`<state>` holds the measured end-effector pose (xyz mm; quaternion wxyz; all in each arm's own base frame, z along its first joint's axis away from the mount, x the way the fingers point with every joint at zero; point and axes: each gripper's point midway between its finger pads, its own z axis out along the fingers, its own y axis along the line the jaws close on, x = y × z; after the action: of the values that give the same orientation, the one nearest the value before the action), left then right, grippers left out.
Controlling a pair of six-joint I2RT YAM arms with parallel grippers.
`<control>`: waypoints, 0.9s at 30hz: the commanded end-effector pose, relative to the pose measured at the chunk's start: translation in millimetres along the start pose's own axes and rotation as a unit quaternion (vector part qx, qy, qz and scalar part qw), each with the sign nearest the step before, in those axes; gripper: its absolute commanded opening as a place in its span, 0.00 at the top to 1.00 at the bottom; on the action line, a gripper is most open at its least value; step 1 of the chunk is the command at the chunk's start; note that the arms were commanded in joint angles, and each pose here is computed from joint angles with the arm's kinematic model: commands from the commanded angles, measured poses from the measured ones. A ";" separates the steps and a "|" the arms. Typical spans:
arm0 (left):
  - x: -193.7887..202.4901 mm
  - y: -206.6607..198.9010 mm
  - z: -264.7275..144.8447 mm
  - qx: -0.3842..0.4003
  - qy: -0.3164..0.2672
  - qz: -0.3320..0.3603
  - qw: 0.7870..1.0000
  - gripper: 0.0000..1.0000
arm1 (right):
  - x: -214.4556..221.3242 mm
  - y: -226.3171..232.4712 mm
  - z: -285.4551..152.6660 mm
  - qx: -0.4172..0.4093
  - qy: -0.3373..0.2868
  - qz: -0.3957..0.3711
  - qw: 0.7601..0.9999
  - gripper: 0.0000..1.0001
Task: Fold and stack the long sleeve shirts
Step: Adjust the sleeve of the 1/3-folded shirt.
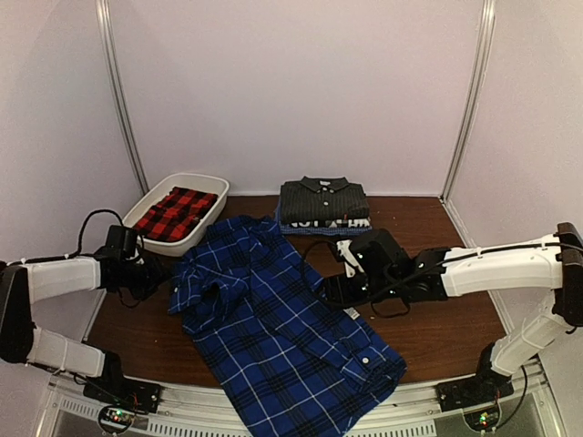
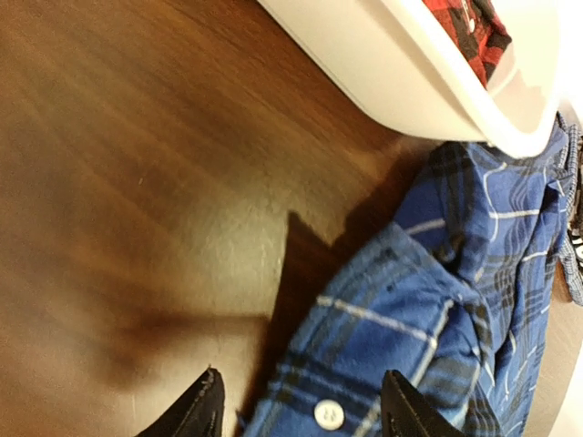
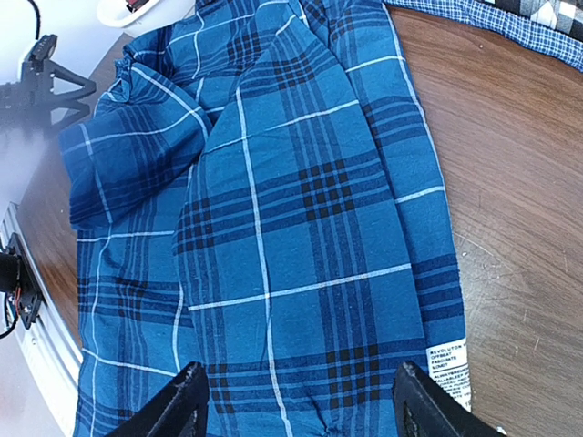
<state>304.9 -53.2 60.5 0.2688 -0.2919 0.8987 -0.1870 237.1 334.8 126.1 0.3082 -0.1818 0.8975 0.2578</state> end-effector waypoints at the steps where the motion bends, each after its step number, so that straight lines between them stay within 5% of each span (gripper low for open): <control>1: -26.2 -21.8 12.9 0.052 -0.033 0.041 0.997 0.40 | -8.8 4.2 1.0 -0.004 -0.005 -0.002 1.000 0.30; 14: -24.3 -40.9 38.9 0.114 -0.021 0.103 0.988 0.47 | -6.4 4.4 5.9 -0.005 0.000 -0.002 1.000 0.30; 22: -24.1 -48.4 24.8 0.124 -0.021 0.114 0.986 0.82 | -4.5 4.9 8.8 -0.006 0.005 0.000 1.000 0.29; 27: -18.1 -58.9 10.6 0.139 -0.018 0.134 0.981 0.94 | -3.5 5.6 11.2 -0.009 0.006 0.002 1.000 0.29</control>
<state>347.5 -79.7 66.7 0.3249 -0.1636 0.8966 -0.2524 236.4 339.4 114.4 0.2929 -0.1874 0.9024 0.2544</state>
